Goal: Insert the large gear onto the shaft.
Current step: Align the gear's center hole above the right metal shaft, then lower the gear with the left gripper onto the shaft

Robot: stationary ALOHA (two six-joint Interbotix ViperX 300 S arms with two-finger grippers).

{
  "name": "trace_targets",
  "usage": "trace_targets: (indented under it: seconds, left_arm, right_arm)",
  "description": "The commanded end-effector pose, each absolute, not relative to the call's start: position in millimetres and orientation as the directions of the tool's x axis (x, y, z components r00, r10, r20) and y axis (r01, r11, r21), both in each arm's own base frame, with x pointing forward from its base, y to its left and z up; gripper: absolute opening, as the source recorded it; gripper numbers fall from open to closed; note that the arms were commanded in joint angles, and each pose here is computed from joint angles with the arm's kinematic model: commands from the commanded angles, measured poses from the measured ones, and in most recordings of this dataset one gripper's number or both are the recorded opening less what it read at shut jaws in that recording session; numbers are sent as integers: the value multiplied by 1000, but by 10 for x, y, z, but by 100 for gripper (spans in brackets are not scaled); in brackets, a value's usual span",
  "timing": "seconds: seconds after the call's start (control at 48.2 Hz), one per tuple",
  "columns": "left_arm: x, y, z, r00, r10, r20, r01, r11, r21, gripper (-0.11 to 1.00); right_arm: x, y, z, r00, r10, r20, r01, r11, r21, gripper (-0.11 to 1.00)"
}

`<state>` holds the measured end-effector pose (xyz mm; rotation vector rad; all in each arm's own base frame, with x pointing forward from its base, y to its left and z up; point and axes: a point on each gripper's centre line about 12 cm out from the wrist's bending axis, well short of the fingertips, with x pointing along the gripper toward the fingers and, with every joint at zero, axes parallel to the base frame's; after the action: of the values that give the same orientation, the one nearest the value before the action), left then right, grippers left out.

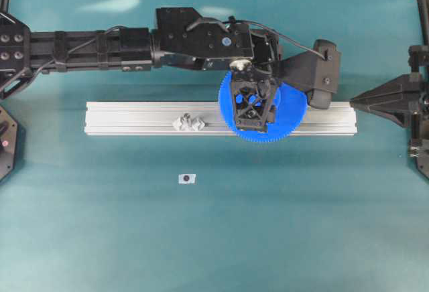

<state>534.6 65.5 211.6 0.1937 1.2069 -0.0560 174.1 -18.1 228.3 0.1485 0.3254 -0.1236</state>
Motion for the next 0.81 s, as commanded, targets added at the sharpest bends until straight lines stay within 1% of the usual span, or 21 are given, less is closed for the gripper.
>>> trace_targets:
  seconds: [0.0,0.207,0.373,0.456,0.56,0.643,0.788]
  left_arm:
    - [5376,604,2424,419,66,-906,148,979,139,81]
    - [5376,571,2558,415,63,-908,154,978,138,81]
    - [5387,572,2670,432,65,-900,153,978,144,81]
    - [5384,572,2618,419,64,-906,155,978,141,81]
    - [5377,571,2432,372,59,-927,162,979,127,81]
    - [5372,574,2322,349,59,-935,164,979,123,80]
    - [5384,597,2269,354,59,-933,160,979,122,80]
  right_arm:
    - [1757,-186,2315,942,-99,-319,148,980,134,2]
    - [1759,-189,2325,943,-100,-318,149,979,136,2]
    - [1759,-186,2330,944,-99,-315,147,980,134,2]
    - [1758,-189,2330,944,-100,-315,149,980,134,2]
    - [1758,-188,2328,943,-100,-317,149,979,136,2]
    - [1757,-185,2331,944,-98,-315,148,980,136,2]
    - [1757,-186,2332,944,-99,-314,147,980,134,2]
